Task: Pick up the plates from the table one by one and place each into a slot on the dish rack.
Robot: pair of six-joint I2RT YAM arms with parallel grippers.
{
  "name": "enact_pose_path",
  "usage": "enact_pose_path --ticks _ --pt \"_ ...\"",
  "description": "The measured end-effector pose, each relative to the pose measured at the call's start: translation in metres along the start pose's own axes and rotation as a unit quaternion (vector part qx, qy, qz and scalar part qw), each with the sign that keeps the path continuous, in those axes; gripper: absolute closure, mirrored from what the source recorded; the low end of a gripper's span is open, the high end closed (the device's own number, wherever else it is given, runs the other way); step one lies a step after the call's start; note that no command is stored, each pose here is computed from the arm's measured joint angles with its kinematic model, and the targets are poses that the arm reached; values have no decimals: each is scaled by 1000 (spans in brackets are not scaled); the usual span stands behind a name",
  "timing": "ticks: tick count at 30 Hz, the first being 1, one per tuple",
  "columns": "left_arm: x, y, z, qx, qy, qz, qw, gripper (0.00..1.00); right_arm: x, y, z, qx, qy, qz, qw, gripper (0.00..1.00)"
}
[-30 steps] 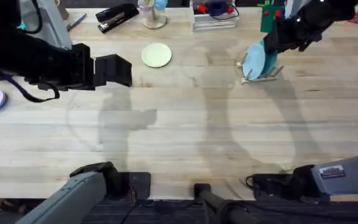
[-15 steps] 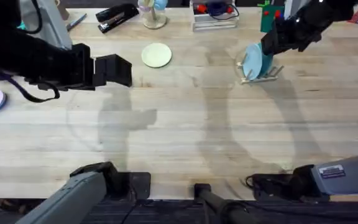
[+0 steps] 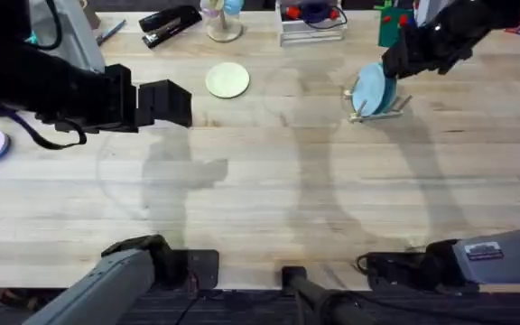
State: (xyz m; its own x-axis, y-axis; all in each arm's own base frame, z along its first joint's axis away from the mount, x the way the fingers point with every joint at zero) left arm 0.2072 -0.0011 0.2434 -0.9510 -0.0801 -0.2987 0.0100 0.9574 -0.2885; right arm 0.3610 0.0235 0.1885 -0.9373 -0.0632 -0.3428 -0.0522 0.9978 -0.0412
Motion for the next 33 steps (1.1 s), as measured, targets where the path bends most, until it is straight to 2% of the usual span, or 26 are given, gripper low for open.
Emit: enact_pose_path --ticks 4,8,10,12,13,14,20,21,26,27,30,33 --pt "0 0 0 0 1 0 1000 7 -4 -1 -27 0 -27 1 1000 805" --pt "0 0 0 0 1 0 1000 6 -6 -3 -64 -1 -65 4 998 663" --pt "0 0 0 0 1 0 1000 6 -3 -3 -79 -3 -79 3 997 524" --pt "0 0 0 0 1 0 1000 7 1 1 -91 -14 -88 0 996 276" --pt "0 0 0 0 1 0 1000 7 3 5 -96 -25 -92 -3 995 120" --pt "0 0 0 0 1 0 1000 6 3 9 -98 -35 -95 -7 995 41" --pt "-6 0 0 3 -14 5 1000 6 4 47 -104 -131 -97 -31 986 7" --pt "-7 -1 0 5 -18 4 1000 61 4 54 -105 -144 -98 -37 984 7" --pt "-17 -3 -1 14 -42 12 999 844 -7 91 -112 -193 -130 -70 970 7" --pt "-22 -4 -1 17 -52 13 998 931 -10 98 -115 -202 -141 -75 966 7" --pt "-37 -7 0 35 -82 15 996 960 -18 117 -121 -223 -167 -87 957 7" --pt "-53 -8 9 62 -88 11 994 961 -23 131 -123 -237 -179 -92 950 7"
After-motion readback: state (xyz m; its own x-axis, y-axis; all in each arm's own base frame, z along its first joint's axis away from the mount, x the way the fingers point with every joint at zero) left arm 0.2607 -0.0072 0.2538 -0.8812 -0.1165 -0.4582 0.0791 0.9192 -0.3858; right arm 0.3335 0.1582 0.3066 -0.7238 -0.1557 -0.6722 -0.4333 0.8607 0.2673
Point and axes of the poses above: each hand's point on the last joint's axis, 136 mm out from that joint toward the fingers, its own z axis out along the fingers, its own y axis along the line the jaws close on, x = y × z, the point moved 4 cm from there along -z, back along the fingers
